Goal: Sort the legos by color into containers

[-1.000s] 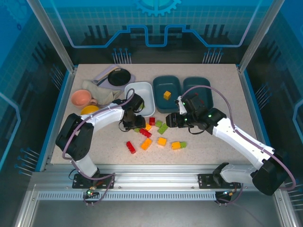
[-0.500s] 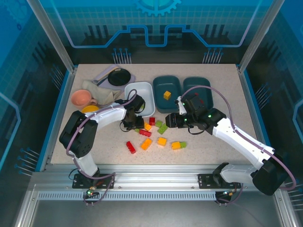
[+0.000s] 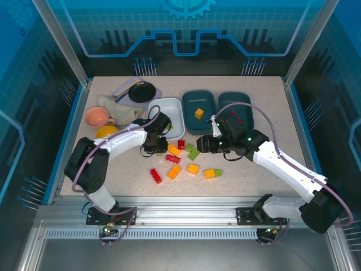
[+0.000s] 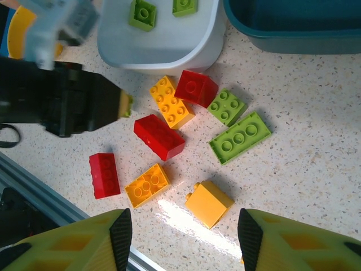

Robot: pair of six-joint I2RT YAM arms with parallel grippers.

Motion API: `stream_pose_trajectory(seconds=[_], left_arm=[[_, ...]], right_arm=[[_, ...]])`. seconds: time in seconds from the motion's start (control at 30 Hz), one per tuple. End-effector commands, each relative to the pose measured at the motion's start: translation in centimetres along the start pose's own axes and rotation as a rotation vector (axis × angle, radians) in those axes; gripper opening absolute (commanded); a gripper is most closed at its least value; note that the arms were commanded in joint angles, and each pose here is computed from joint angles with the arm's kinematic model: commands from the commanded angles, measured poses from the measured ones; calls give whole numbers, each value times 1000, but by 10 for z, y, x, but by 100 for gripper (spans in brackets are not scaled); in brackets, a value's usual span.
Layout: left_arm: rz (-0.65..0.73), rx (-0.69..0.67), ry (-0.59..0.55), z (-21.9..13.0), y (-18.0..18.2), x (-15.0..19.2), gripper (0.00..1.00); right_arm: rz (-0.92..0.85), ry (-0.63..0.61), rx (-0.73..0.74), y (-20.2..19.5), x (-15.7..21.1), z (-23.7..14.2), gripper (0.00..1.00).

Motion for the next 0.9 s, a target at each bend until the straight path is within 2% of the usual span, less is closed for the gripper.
stream_pose_trajectory(seconds=[0.0,0.17,0.3,0.57,0.8,0.87], left_arm=[[-47,-8,-55,-44,7,2,24],[-84,96,-115,-83,-9,-30,24],[-111,161,-111,-76,-30,-70,23],[-179,201,-47,-12,-59,-144,24],[-235,205,25,33,-59,-168,29],[-245,199,42,36,-57,-169,35]], right_arm=[[-11,-57,-22,11,-8,-14,54],[-12,-100,-69,21,-20,-15,55],[-20,-158,-152,36,-35,-13,57],[24,-185,-188,45,-52,-8,58],[32,-84,-150,40,-40,6,58],[27,-37,-115,34,-31,11,58]])
Point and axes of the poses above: each hand's point on the last joint's axis, 136 mm out from that joint toward the fingers, its own z axis out along the fingers, its own y axis along the line the jaws close on, x = y × z, the point moved 6 cm from there along -z, back along the fingers, and after that the axes turned 2 degrees about z, right-handed, at the moved point
